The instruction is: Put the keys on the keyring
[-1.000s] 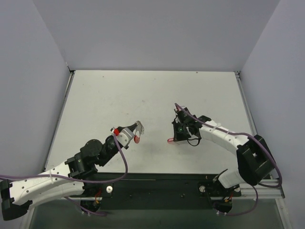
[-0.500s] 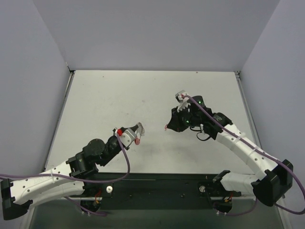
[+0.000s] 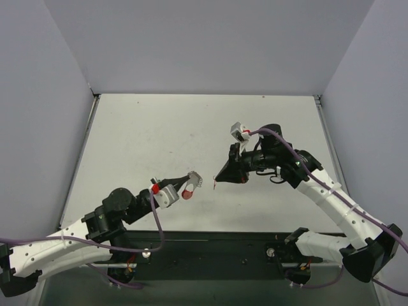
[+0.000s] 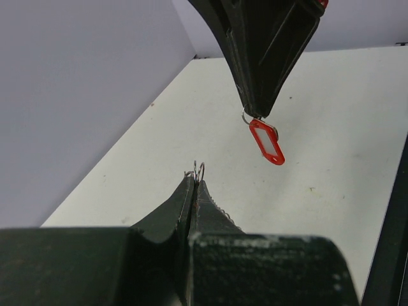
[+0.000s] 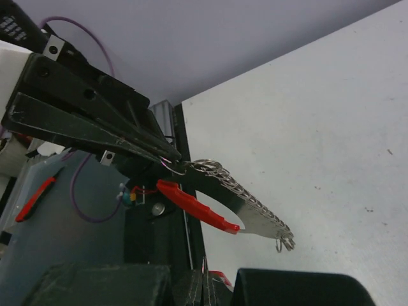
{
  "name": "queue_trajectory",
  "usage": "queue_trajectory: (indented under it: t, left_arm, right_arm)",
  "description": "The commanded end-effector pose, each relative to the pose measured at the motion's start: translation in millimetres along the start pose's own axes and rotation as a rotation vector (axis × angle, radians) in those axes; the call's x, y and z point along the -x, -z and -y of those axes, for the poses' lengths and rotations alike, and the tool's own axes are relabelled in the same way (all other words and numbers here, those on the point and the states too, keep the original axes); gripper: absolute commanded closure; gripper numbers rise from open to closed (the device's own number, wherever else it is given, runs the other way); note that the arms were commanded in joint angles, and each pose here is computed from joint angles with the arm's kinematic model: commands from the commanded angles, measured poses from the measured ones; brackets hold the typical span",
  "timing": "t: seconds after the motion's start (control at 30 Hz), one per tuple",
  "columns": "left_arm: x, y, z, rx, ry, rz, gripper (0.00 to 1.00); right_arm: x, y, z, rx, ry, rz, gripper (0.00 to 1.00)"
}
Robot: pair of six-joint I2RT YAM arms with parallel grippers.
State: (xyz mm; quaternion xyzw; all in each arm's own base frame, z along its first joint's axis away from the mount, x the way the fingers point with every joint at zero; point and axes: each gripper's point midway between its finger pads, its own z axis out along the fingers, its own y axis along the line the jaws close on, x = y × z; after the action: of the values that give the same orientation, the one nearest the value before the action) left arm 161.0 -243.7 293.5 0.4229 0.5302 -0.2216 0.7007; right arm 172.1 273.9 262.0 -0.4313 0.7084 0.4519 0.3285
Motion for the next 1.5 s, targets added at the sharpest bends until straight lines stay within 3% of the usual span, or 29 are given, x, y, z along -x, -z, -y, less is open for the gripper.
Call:
queue_trajectory:
  t: [0.0,0.43,1.47]
  left_arm:
    - [27,-2,13,-0.099,-0.029,0.11,1.0]
    - [30,-21,32,-0.215,-0.068,0.083,1.0]
    - [32,-25,17,-0.138,-0.089,0.072,1.0]
  right_arm:
    - [23,11,-38,0.161,0.102,0.06,1.0]
    - [24,-5,-25,0.088,-0.026,0.012,1.0]
    - [15,-19,-41,0.125,-0.063,-0.105,1.0]
